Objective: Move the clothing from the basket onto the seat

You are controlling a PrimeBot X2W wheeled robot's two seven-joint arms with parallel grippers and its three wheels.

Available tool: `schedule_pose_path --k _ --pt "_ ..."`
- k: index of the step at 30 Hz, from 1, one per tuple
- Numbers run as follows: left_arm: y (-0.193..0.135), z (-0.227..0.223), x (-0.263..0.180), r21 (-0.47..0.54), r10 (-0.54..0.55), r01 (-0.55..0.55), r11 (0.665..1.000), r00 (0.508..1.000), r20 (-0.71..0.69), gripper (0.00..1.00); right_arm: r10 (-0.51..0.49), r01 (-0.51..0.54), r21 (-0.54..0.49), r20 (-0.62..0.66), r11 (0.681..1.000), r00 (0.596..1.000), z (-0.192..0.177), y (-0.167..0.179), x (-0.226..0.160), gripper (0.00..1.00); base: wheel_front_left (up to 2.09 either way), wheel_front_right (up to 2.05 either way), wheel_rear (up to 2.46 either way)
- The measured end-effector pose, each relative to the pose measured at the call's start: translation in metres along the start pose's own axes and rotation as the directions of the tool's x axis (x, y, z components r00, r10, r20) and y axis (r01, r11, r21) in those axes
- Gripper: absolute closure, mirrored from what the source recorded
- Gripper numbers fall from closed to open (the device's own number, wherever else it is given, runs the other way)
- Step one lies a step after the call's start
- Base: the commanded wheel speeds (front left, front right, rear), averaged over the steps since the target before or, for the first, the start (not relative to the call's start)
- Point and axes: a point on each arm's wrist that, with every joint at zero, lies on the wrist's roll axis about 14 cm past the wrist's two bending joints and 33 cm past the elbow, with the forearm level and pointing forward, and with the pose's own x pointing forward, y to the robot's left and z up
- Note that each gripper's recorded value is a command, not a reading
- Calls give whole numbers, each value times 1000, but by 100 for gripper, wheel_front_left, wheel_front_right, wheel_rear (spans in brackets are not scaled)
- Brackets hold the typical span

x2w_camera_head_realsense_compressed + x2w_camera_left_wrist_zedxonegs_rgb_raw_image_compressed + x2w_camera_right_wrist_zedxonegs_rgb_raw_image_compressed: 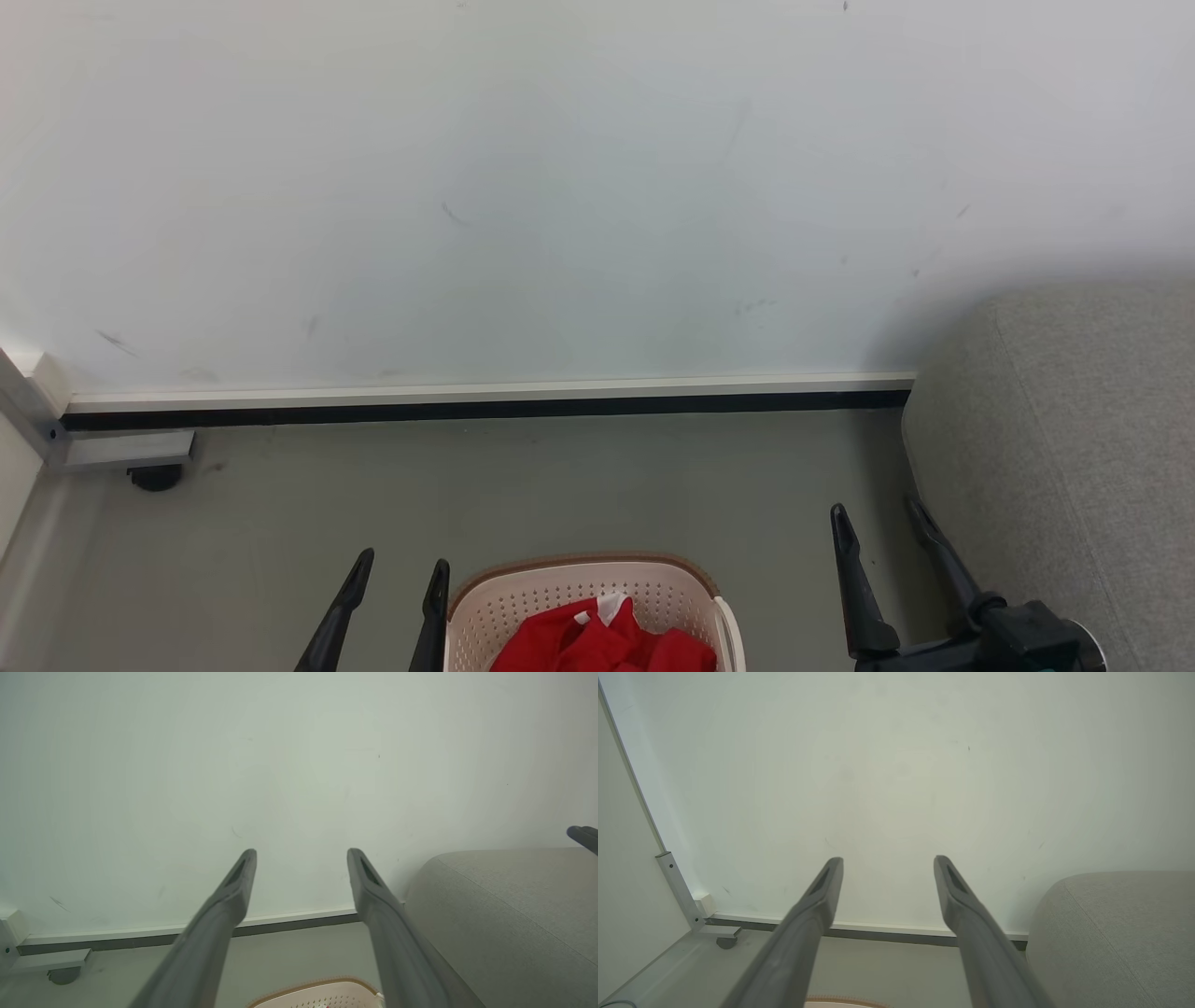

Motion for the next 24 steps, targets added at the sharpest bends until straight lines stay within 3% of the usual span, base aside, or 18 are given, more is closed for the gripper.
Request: schedule_pose_path --k 24 --pt "-2 -11 -1 -9 -12 12 1000 999 -33 0 -13 13 17 2 1000 1000 0 -2 -1 0 0 0 0"
